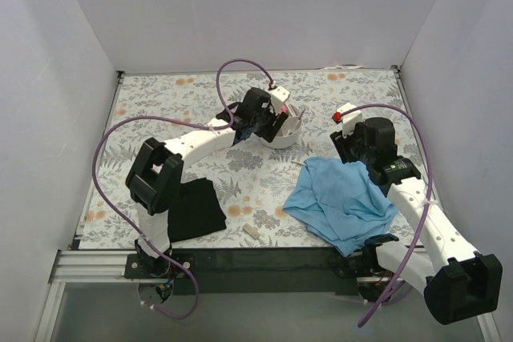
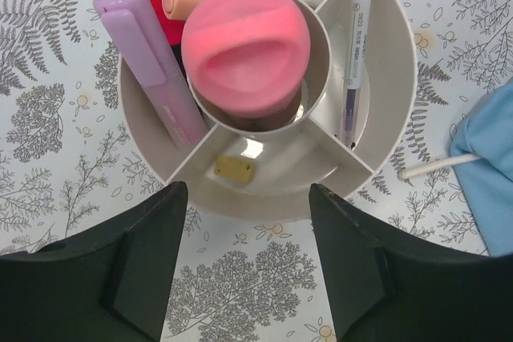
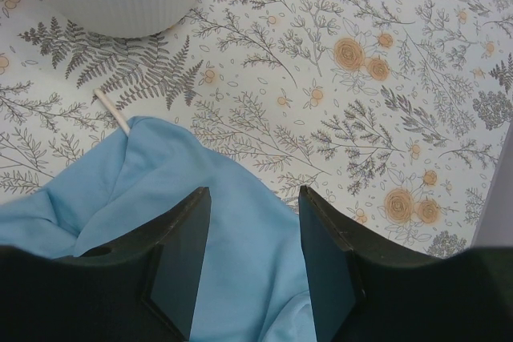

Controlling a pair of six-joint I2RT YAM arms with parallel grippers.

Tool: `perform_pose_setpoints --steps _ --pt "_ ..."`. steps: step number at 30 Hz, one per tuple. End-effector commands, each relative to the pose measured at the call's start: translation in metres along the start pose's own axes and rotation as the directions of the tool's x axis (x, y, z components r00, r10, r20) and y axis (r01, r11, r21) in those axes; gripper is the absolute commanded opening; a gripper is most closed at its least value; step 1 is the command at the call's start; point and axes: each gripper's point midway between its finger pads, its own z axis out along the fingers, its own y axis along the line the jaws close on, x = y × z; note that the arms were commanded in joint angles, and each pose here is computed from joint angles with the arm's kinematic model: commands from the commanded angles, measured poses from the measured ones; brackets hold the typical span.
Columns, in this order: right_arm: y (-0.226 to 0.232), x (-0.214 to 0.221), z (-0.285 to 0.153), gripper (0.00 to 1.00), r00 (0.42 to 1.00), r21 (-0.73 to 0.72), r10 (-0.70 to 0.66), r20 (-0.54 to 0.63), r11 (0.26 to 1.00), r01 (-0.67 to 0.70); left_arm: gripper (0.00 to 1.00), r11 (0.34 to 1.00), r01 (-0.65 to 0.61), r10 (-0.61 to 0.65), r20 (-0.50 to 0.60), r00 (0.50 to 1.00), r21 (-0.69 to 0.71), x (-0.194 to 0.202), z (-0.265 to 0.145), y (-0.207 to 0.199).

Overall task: Sort the stationery into containers
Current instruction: Place the stationery in the storage box, then pick up the stationery from the corner of the board.

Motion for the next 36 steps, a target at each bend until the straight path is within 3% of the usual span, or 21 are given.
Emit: perform_pose_setpoints --steps 1,7,9,10,11,13,14,16,17,21,26,29,34,36 --pt "-0.009 -0.028 -0.005 0.56 0.997 0.02 0.007 0.082 1.0 -0.009 0.62 0.999 0.017 -0.014 0.098 0.995 -0.031 -0.035 -0.042 0.011" --pt "-0.013 -0.034 -0.01 0.57 0.996 0.031 0.004 0.091 0.999 -0.007 0.62 0.998 0.018 -0.008 0.148 0.989 -0.065 -0.05 -0.088 0.022" --pt "-0.012 -0.032 -0.011 0.56 0.996 0.028 0.005 0.087 1.0 -0.007 0.62 1.0 -0.011 0.013 0.117 0.993 -0.018 -0.035 -0.12 0.014" --pt "-0.011 -0.029 -0.012 0.57 0.997 0.024 0.005 0.081 1.0 -0.007 0.62 0.995 -0.072 0.063 0.116 0.991 0.071 -0.029 -0.132 0.0" --pt "-0.009 -0.029 -0.013 0.56 0.997 0.019 0.003 0.081 1.0 -0.005 0.63 0.985 -0.108 0.105 0.027 0.994 0.136 0.006 -0.138 -0.01" --pt "-0.008 -0.026 -0.015 0.56 0.998 0.013 0.002 0.07 1.0 -0.003 0.63 0.9 -0.257 0.247 0.074 0.966 0.353 0.029 -0.175 -0.044" --pt "-0.007 -0.024 -0.016 0.56 0.998 0.009 -0.004 0.065 1.0 0.003 0.64 0.8 -0.403 0.413 0.079 0.907 0.444 0.063 -0.187 -0.051" --pt "-0.007 -0.022 -0.018 0.57 0.998 0.007 -0.006 0.058 1.0 0.006 0.64 0.692 -0.499 0.499 0.154 0.853 0.522 0.101 -0.214 -0.065" --pt "-0.005 -0.017 -0.019 0.57 0.999 -0.004 -0.007 0.045 1.0 0.007 0.66 0.614 -0.58 0.566 0.213 0.797 0.535 0.113 -0.223 -0.068" --pt "0.004 -0.011 -0.022 0.57 0.999 -0.048 -0.014 0.03 0.999 0.015 0.66 0.434 -0.669 0.6 0.361 0.714 0.603 0.138 -0.247 -0.09" --pt "0.009 -0.006 -0.026 0.58 1.0 -0.081 -0.001 0.025 0.997 0.003 0.66 0.323 -0.646 0.584 0.392 0.711 0.692 0.157 -0.246 -0.106" --pt "0.009 -0.001 -0.029 0.58 1.0 -0.085 0.002 0.015 0.996 -0.001 0.66 0.304 -0.65 0.582 0.404 0.706 0.697 0.167 -0.234 -0.115" --pt "0.007 0.003 -0.036 0.57 1.0 -0.083 0.017 0.013 0.996 -0.016 0.65 0.236 -0.72 0.632 0.46 0.624 0.652 0.185 -0.219 -0.141" --pt "0.006 0.004 -0.038 0.57 1.0 -0.079 0.023 0.015 0.997 -0.021 0.64 0.218 -0.724 0.637 0.467 0.613 0.654 0.191 -0.217 -0.151"
